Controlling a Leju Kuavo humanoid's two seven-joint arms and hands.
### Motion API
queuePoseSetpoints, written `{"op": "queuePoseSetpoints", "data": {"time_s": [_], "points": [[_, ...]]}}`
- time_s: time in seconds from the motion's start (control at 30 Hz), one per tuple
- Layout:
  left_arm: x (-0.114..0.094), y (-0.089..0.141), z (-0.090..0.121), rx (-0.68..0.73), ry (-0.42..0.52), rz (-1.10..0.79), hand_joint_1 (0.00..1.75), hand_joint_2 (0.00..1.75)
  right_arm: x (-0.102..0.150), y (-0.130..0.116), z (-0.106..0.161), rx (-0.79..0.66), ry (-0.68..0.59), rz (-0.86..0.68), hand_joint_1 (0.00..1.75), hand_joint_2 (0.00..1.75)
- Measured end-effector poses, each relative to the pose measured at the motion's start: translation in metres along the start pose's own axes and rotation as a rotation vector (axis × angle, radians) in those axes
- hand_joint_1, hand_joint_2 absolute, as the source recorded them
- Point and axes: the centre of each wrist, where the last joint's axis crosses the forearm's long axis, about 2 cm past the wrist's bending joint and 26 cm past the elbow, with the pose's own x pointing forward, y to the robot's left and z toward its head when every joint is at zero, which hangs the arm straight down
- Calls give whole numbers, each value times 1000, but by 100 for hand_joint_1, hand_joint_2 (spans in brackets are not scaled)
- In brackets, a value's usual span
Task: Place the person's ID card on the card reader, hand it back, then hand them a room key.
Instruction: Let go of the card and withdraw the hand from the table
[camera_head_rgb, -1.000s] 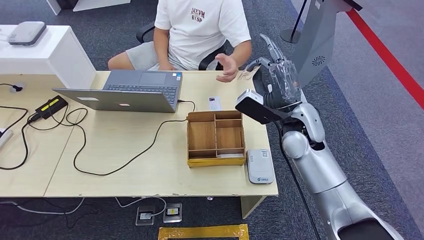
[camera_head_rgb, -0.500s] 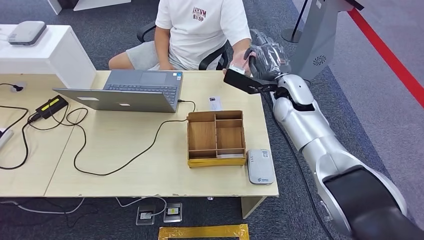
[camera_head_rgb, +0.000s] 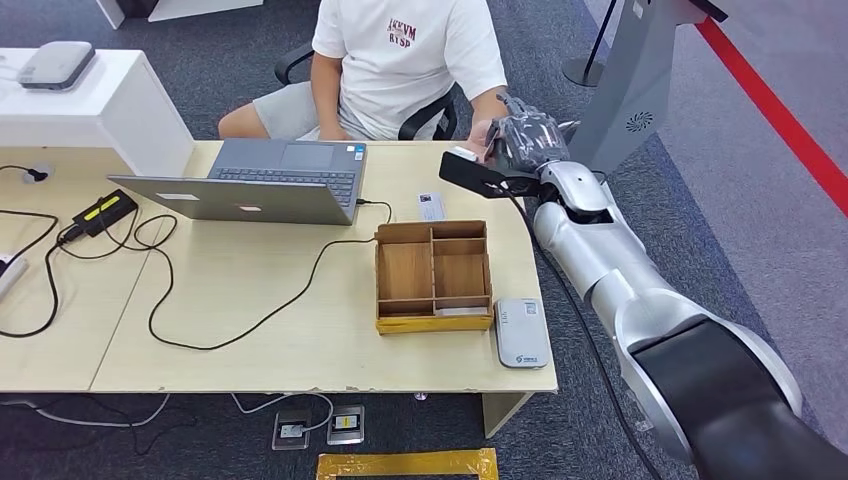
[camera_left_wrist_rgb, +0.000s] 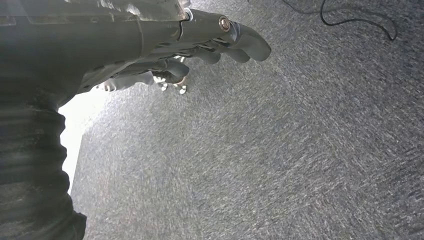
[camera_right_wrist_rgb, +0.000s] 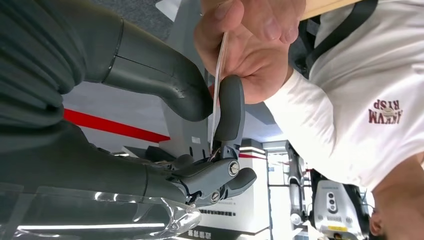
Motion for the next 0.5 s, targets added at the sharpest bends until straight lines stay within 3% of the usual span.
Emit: {"op": "queuePoseSetpoints", "data": {"time_s": [0.07, 0.17, 0.2, 0.3, 0.5], "points": [[0, 0, 0, -1, 0, -1, 0, 175, -3, 2, 1, 10, 8, 2, 169, 175], [0, 0, 0, -1, -1, -3, 0, 175, -6, 5, 2, 21, 21, 4, 39, 175], [0, 0, 0, -1, -1, -4, 0, 175, -8, 6, 3, 23, 25, 5, 0, 131], [0, 0, 0, 0, -4, -10, 0, 175, -12, 8, 4, 10, 34, 11, 0, 0], [1, -1, 0, 1, -7, -18, 0, 175, -19, 8, 6, -62, 30, 24, 0, 0]]}}
